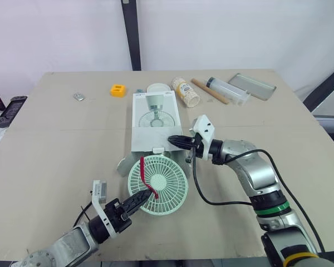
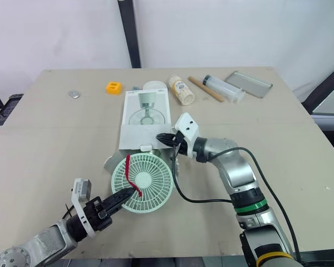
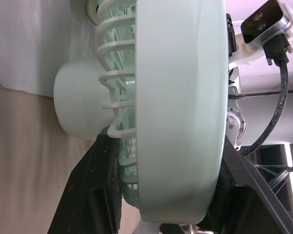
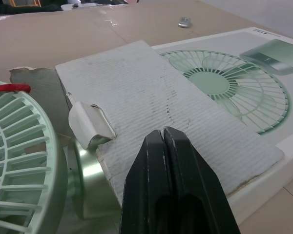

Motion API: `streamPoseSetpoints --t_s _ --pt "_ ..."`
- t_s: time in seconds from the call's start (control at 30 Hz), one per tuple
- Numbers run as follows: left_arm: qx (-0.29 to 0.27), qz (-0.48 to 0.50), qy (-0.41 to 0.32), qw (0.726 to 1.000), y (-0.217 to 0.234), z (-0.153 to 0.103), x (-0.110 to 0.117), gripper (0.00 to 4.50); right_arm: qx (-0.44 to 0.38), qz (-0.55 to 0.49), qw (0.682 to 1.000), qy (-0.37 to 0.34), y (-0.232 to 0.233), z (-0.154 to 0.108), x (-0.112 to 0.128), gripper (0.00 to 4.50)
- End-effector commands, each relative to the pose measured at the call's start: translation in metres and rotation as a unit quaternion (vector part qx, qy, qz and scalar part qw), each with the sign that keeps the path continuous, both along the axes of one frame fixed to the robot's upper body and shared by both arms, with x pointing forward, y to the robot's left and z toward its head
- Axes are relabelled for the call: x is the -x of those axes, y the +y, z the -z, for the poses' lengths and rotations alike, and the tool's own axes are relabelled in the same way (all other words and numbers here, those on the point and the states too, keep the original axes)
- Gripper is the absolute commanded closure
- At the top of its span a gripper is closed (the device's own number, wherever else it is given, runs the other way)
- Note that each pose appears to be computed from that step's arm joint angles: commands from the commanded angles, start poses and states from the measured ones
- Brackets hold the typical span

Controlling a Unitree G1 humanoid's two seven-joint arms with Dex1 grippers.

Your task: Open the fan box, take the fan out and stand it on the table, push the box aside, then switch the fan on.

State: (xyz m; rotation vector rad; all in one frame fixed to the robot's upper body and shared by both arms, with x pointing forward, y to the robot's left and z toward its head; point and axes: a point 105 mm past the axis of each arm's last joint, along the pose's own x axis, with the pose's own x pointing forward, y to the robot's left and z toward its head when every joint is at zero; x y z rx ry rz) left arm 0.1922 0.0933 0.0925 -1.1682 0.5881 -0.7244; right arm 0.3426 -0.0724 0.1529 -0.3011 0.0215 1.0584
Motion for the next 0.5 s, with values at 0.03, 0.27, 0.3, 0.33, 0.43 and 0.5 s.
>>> streamPoseSetpoints --t_s 0.03,0.27,0.3,0.33,0.43,0.5 --pt "-0.009 0.011 0.004 1.000 -0.002 0.004 0.004 1.37 0.011 0.002 1.000 0.017 -0.001 0.010 0.000 4.50" --pt "-0.061 0.030 -0.012 0.998 0.010 0.007 0.007 0.01 0.004 -0.001 1.000 0.013 -0.003 0.007 0.000 4.50" --pt "-0.071 0.036 -0.018 0.997 0.012 0.007 0.008 0.01 0.000 -0.002 1.000 0.011 -0.002 0.006 -0.001 4.50" --pt "-0.081 0.042 -0.024 0.996 0.014 0.006 0.009 0.01 -0.004 -0.004 1.000 0.010 -0.003 0.005 0.000 4.50" --pt "-0.114 0.066 -0.045 0.990 0.021 0.002 0.015 0.01 -0.019 -0.012 1.000 0.006 -0.004 0.000 0.000 4.50" --pt "-0.134 0.077 -0.060 0.986 0.026 -0.002 0.019 0.01 -0.027 -0.018 0.999 0.001 -0.006 -0.004 0.000 4.50"
